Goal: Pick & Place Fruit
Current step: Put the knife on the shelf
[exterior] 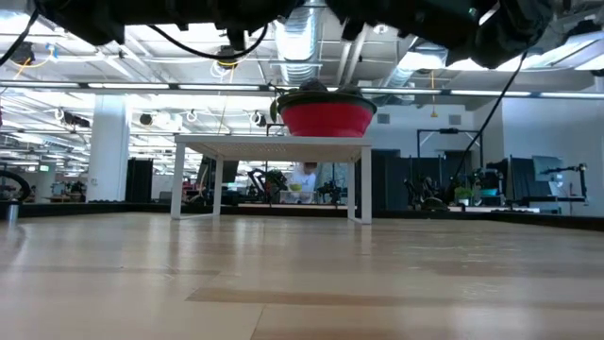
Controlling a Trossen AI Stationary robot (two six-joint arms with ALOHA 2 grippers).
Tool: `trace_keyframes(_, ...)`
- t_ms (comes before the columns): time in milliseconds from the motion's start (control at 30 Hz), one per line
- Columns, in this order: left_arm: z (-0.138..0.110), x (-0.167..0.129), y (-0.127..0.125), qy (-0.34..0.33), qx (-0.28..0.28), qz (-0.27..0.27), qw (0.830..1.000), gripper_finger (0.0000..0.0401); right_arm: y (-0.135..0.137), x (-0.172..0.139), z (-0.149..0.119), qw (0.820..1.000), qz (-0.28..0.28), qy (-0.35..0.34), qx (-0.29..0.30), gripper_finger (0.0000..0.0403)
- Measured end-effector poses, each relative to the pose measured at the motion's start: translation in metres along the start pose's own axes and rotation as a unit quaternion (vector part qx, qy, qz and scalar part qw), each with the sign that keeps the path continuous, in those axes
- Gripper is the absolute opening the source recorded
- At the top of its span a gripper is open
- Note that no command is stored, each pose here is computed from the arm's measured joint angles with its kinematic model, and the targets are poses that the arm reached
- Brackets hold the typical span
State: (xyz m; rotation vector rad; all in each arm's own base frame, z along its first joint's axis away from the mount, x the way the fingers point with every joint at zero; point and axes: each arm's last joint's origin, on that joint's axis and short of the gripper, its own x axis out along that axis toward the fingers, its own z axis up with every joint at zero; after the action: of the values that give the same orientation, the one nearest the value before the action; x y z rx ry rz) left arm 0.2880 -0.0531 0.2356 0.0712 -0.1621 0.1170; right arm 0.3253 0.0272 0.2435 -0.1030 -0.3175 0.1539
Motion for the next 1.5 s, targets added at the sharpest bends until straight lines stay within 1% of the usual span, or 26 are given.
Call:
trace_keyframes(100,0.003,-0.006,-0.004,0.028,0.030,0.047,0.998,0.0090,-0.003,-0.001,-0.001,1.000,-0.004,0.021,0.007,0.0169)
trace_keyframes(200,0.010,-0.017,-0.008,0.069,0.058,0.096,0.991,0.0090,-0.007,-0.003,0.000,0.999,-0.008,0.040,0.017,0.0208)
trace_keyframes(300,0.021,-0.034,-0.006,0.115,0.071,0.159,0.978,0.0091,-0.008,-0.003,-0.002,0.998,-0.009,0.057,0.025,0.0231)
trace_keyframes(367,0.028,-0.047,-0.001,0.139,0.064,0.209,0.966,0.0091,-0.008,-0.003,-0.002,0.998,-0.008,0.057,0.025,0.0238)
trace_keyframes(433,0.037,-0.062,0.009,0.152,0.034,0.251,0.955,0.0091,-0.007,-0.003,-0.003,0.998,-0.006,0.059,0.021,0.0239)
trace_keyframes(533,0.048,-0.086,0.032,0.163,-0.047,0.281,0.945,0.0091,-0.007,-0.004,-0.005,0.997,-0.003,0.070,0.017,0.0235)
trace_keyframes(667,0.049,-0.108,0.070,0.200,-0.161,0.297,0.920,0.0091,-0.006,-0.004,-0.006,0.997,-0.001,0.077,0.016,0.0225)
trace_keyframes(733,0.050,-0.112,0.088,0.221,-0.201,0.286,0.911,0.0091,-0.006,-0.004,-0.007,0.996,0.000,0.083,0.017,0.0220)
trace_keyframes(767,0.051,-0.112,0.096,0.237,-0.220,0.282,0.903,0.0091,-0.006,-0.004,-0.007,0.996,0.000,0.084,0.017,0.0218)
trace_keyframes(800,0.052,-0.113,0.105,0.256,-0.237,0.286,0.892,0.0091,-0.006,-0.004,-0.007,0.996,0.000,0.083,0.017,0.0216)
trace_keyframes(867,0.054,-0.112,0.122,0.293,-0.258,0.310,0.867,0.0091,-0.005,-0.004,-0.007,0.996,0.002,0.084,0.018,0.0212)
trace_keyframes(967,0.051,-0.108,0.145,0.352,-0.272,0.358,0.821,0.0091,-0.002,-0.004,-0.007,0.996,0.007,0.084,0.021,0.0207)
trace_keyframes(1000,0.050,-0.106,0.151,0.370,-0.279,0.367,0.807,0.0091,0.000,-0.004,-0.007,0.996,0.010,0.083,0.021,0.0205)
trace_keyframes(1067,0.045,-0.096,0.162,0.398,-0.290,0.369,0.788,0.0091,0.004,-0.003,-0.007,0.996,0.015,0.083,0.020,0.0202)
trace_keyframes(1167,0.036,-0.076,0.172,0.440,-0.291,0.345,0.776,0.0093,0.008,-0.003,-0.007,0.996,0.022,0.085,0.022,0.0197)
trace_keyframes(1233,0.033,-0.061,0.176,0.454,-0.287,0.331,0.776,0.0098,0.009,-0.003,-0.008,0.995,0.024,0.091,0.023,0.0194)
trace_keyframes(1367,0.031,-0.037,0.185,0.467,-0.279,0.326,0.773,0.0109,0.009,-0.003,-0.009,0.995,0.024,0.094,0.023,0.0188)
trace_keyframes(1500,0.025,-0.021,0.193,0.478,-0.276,0.329,0.767,0.0111,0.009,-0.003,-0.009,0.995,0.024,0.094,0.023,0.0182)
